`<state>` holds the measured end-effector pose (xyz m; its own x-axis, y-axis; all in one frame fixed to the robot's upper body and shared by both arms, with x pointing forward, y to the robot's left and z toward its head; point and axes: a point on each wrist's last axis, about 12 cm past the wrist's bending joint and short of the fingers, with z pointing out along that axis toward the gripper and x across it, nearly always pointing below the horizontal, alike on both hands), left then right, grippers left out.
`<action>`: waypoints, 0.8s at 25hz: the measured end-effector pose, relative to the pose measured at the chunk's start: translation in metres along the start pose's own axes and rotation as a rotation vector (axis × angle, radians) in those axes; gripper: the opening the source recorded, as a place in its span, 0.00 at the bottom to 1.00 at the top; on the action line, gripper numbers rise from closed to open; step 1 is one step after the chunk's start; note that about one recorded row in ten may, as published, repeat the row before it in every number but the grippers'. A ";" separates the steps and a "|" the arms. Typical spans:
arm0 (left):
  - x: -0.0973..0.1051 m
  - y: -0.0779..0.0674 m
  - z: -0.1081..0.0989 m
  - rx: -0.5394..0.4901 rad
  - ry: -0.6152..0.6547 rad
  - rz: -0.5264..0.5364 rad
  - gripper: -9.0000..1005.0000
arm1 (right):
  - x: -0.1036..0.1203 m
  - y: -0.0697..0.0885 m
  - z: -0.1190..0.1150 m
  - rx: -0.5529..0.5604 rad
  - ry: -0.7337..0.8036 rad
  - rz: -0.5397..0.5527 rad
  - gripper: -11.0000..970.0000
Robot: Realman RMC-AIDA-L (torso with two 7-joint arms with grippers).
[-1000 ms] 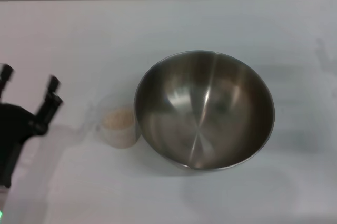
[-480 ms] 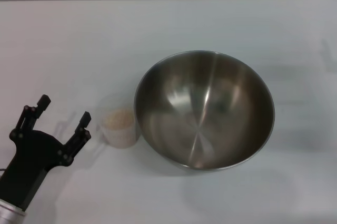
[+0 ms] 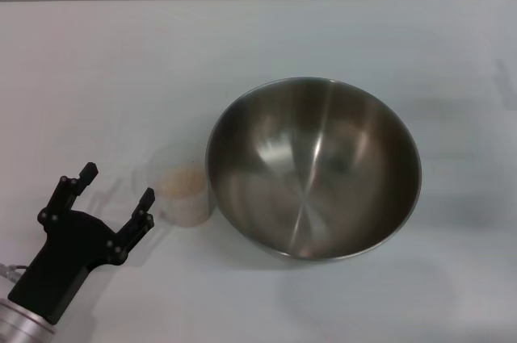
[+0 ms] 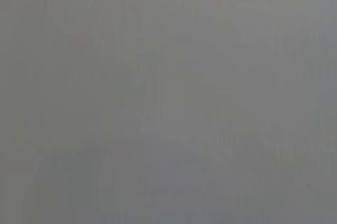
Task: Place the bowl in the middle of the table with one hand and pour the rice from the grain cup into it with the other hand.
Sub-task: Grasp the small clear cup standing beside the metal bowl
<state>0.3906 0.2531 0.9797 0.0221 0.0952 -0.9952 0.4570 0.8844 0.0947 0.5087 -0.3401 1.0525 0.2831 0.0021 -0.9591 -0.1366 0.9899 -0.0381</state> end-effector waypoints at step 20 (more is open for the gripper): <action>0.001 0.016 0.021 -0.033 0.035 0.031 0.84 | -0.001 0.001 0.006 -0.009 -0.005 -0.001 0.61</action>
<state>0.4164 0.2581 0.9798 0.0045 0.1386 -0.9903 0.4272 0.8952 0.1272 0.5139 -0.3383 1.0551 0.2882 0.0016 -0.9576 -0.1444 0.9886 -0.0418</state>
